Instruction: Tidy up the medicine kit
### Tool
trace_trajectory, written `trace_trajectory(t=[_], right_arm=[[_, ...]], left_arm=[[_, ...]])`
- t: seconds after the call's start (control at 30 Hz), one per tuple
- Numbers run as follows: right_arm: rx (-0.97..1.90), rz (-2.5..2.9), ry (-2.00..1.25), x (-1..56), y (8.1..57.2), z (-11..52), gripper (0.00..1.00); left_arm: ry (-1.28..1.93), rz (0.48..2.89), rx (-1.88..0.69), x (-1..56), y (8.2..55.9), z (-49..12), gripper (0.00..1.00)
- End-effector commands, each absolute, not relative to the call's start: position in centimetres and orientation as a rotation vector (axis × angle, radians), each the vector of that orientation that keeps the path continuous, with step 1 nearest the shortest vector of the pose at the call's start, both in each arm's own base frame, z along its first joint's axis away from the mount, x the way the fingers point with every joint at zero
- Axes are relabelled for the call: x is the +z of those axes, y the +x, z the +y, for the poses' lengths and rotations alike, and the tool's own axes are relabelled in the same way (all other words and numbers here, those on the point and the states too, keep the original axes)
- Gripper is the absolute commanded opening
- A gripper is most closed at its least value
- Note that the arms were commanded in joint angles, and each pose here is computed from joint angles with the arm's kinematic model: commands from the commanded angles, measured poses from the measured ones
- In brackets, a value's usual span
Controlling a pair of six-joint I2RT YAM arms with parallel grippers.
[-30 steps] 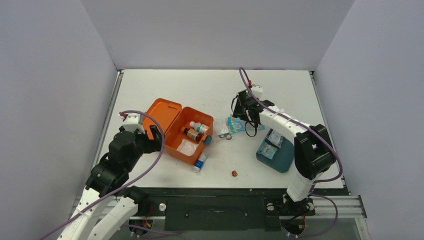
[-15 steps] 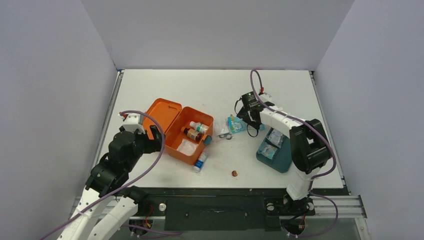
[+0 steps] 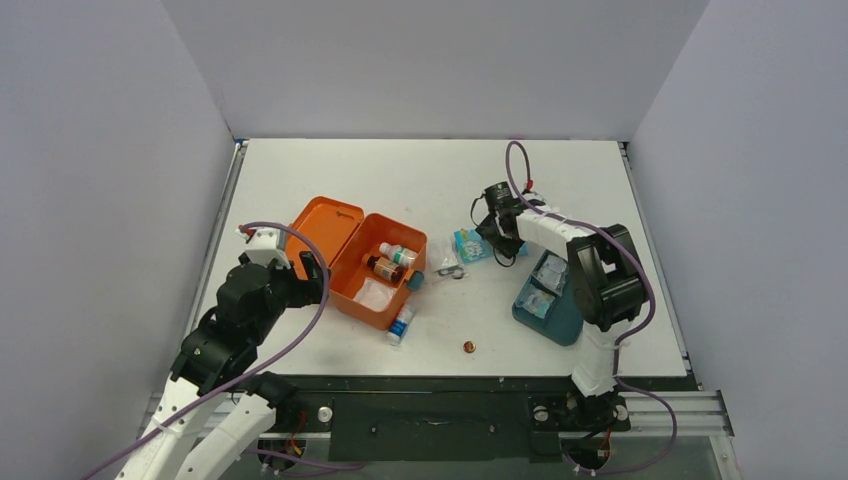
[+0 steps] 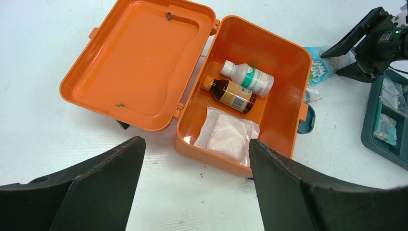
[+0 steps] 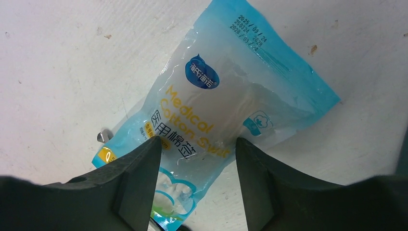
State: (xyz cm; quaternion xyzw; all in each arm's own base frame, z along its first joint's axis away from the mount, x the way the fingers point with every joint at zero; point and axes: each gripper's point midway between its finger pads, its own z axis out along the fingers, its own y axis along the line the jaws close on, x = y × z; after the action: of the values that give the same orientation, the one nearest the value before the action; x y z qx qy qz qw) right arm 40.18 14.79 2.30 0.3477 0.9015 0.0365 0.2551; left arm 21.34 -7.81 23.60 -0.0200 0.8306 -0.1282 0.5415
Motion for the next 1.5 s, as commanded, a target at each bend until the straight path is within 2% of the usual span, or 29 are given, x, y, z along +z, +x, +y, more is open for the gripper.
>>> trace_trajectory(t=[0.0, 0.03, 0.17, 0.27, 0.5, 1.1, 1.47], right_arm=[[0.092, 2.465, 0.974, 1.5, 40.5, 14.6, 0.5], [0.093, 2.47, 0.968, 1.4, 40.4, 14.6, 0.47], [0.11, 2.484, 0.959, 0.9, 40.3, 14.6, 0.24], [0.126, 2.489, 0.959, 0.7, 40.4, 14.5, 0.01], [0.176, 2.456, 0.92, 2.0, 40.8, 14.6, 0.0], [0.278, 2.296, 0.658, 12.3, 41.0, 14.1, 0.0], [0.366, 2.265, 0.391, 19.2, 38.0, 18.5, 0.0]], left_arm=[[-0.037, 1.921, -0.335, 24.9, 21.6, -8.2, 0.77], [-0.036, 1.921, -0.335, 24.9, 21.6, -8.2, 0.77], [-0.037, 1.918, -0.336, 25.0, 21.5, -8.2, 0.77], [-0.037, 1.918, -0.337, 25.0, 21.5, -8.2, 0.77], [-0.036, 1.92, -0.338, 24.9, 21.5, -8.2, 0.77], [-0.03, 1.932, -0.338, 24.7, 21.7, -8.4, 0.77], [-0.034, 1.927, -0.339, 24.8, 21.6, -8.3, 0.77]])
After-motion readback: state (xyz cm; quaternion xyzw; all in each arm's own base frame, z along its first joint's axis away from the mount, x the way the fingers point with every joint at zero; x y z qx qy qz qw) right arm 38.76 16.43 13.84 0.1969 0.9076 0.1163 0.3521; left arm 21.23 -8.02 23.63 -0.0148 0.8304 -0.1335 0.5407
